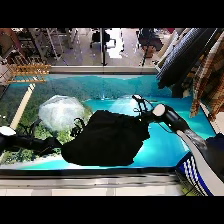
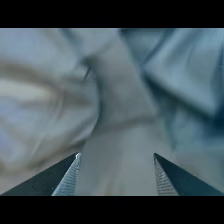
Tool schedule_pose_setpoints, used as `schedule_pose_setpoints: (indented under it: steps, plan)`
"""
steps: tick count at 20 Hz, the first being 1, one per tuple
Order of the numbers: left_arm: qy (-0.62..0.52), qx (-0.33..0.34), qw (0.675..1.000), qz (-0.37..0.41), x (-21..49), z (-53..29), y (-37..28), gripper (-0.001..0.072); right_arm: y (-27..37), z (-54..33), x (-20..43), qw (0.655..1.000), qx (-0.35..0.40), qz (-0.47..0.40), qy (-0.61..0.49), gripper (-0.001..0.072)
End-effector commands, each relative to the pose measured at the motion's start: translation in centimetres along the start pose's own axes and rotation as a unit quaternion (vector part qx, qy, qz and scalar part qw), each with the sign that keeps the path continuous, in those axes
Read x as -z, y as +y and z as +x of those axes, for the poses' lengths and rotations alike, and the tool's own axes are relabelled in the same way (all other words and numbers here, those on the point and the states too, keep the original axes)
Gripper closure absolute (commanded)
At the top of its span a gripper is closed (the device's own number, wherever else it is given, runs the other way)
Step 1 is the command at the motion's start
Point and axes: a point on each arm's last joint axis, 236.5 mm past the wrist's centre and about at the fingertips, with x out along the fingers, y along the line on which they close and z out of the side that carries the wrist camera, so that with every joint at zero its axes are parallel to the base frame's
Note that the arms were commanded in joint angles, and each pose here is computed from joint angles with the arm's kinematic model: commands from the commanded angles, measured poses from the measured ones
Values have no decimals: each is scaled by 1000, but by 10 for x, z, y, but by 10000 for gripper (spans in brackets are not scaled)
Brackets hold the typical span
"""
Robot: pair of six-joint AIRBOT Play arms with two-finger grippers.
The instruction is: Fold the clothes and pants, and hang the long-sleeved shirts on hangers.
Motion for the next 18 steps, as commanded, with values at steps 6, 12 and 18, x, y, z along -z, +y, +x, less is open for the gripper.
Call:
schedule_pose_setpoints:
  steps: [6,12,18]
  plan:
    - [-20,30,999,-8,-5,5,-8,67,8,53,-44,993,-46,-112,3,169]
    - [-20,30,999,-8,-6,5,-8,77,30,74,-51,986,-72,-152,16,694]
    - [-37,61,997,-12,-14,5,-26,286,-4,-80,-79,976,100,-193,5,696]
